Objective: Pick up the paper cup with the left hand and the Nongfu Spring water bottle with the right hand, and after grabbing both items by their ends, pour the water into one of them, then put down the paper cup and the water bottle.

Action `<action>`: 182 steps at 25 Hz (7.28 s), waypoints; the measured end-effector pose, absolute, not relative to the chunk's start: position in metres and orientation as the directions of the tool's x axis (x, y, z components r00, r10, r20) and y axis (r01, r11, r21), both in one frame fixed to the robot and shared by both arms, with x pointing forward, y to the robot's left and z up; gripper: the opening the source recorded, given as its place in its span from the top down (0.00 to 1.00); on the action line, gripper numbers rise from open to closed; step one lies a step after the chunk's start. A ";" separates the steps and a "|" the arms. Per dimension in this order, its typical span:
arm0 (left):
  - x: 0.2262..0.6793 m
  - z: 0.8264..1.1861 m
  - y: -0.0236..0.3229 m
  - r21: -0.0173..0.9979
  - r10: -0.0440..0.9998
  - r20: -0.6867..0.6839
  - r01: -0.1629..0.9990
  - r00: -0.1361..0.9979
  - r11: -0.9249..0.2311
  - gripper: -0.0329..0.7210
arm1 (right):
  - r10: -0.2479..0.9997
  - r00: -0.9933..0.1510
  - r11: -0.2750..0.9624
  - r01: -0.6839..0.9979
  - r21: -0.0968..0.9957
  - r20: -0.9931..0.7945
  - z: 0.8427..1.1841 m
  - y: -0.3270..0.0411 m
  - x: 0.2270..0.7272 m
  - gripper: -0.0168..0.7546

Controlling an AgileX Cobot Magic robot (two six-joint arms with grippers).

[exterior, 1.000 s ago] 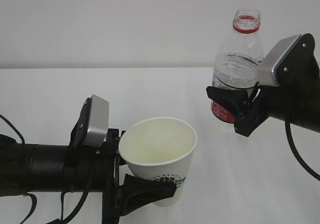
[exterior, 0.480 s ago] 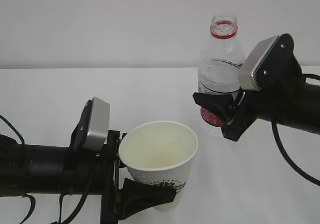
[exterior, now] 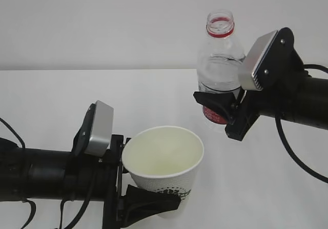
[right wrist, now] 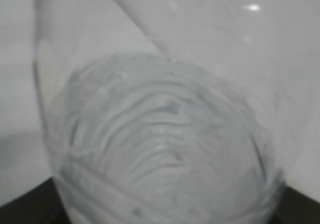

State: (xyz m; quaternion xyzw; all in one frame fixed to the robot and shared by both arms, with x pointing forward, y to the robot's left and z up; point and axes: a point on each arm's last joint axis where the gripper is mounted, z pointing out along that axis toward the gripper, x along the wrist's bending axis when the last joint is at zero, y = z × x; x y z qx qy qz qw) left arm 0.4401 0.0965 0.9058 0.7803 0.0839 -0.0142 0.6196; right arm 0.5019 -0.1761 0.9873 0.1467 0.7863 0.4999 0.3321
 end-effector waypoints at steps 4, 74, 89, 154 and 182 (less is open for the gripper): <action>0.435 0.906 0.092 0.965 0.091 -0.126 0.144 0.988 -0.221 0.26 | 0.560 -0.738 0.460 -0.103 0.882 -0.378 0.987 -0.176 0.502 0.36; 0.449 0.906 0.090 0.970 0.265 -0.090 0.145 0.960 -0.196 0.26 | 0.225 -0.473 0.736 -0.490 0.467 -0.852 1.000 -0.165 0.516 0.36; 0.449 0.906 0.090 0.970 0.267 -0.090 0.146 0.960 -0.195 0.26 | 0.171 -0.401 0.768 -0.518 0.377 -0.900 1.002 -0.166 0.518 0.36; 0.449 0.910 0.089 0.978 0.261 -0.093 0.138 0.961 -0.159 0.27 | -0.015 -0.105 0.768 -0.638 0.056 -0.994 1.013 -0.164 0.519 0.36; 0.449 0.910 0.089 0.978 0.261 -0.093 0.138 0.961 -0.159 0.28 | -0.030 -0.057 0.771 -0.637 0.013 -0.998 1.021 -0.163 0.523 0.36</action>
